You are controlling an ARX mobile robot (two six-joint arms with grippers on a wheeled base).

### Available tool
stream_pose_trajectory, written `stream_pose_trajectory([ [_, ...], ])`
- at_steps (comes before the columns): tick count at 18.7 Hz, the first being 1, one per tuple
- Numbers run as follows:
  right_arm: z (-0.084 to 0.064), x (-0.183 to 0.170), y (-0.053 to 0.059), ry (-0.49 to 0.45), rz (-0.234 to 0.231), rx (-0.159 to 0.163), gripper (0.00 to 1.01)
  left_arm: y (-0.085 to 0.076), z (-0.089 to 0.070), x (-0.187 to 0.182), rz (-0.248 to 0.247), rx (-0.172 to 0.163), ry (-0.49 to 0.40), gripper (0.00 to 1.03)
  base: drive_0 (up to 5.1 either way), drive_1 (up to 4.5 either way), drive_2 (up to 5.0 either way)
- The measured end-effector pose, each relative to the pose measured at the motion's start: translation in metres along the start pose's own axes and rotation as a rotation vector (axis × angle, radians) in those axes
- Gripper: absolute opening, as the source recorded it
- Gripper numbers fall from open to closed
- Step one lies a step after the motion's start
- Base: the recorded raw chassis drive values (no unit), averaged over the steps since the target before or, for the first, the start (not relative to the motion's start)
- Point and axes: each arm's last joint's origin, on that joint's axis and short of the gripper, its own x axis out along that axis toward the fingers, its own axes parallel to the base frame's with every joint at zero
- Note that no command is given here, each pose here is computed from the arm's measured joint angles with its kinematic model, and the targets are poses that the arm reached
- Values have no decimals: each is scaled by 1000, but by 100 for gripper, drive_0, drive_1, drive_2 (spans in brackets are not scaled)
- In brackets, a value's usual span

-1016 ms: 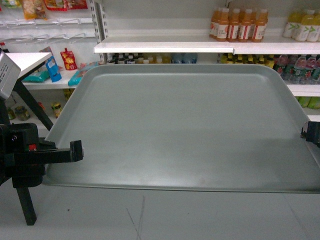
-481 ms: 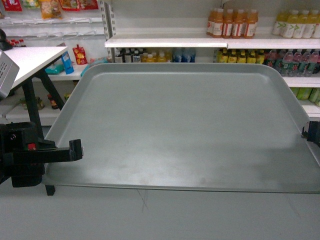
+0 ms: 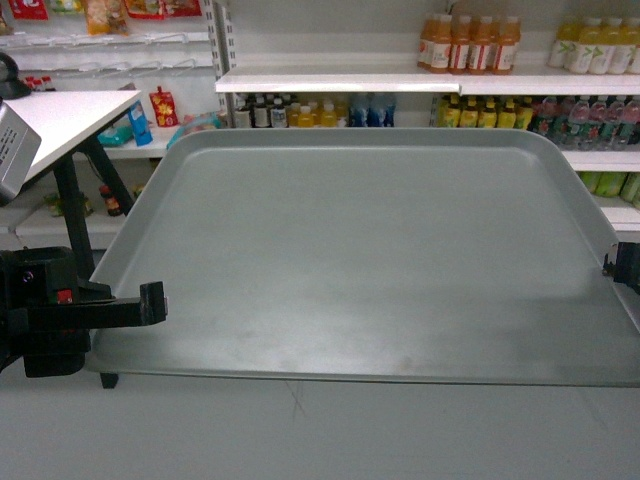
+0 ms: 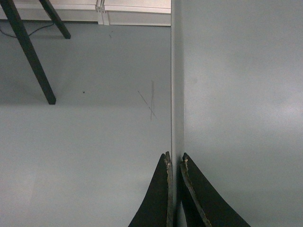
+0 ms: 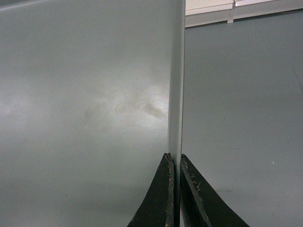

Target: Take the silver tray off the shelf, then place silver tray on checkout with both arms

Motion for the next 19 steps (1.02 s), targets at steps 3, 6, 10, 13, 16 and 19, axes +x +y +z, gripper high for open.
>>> stream_pose_trajectory([
  [3, 0, 0, 0, 2, 0, 0, 2, 0, 0, 0, -2, 0, 0, 3, -479, 267, 267],
  [6, 0, 0, 0, 1, 0, 0, 2, 0, 0, 0, 1, 1, 2, 3, -495, 250, 250],
  [10, 0, 0, 0, 4, -1, 0, 2, 0, 0, 0, 0, 1, 2, 3, -505, 241, 241],
  [13, 0, 0, 0, 0, 0, 0, 2, 0, 0, 0, 1, 1, 1, 3, -502, 243, 243],
  [16, 0, 0, 0, 2, 1, 0, 2, 0, 0, 0, 2, 1, 3, 3, -507, 238, 238],
  [19, 0, 0, 0, 0, 1, 0, 2, 0, 0, 0, 1, -1, 0, 3, -504, 242, 242],
])
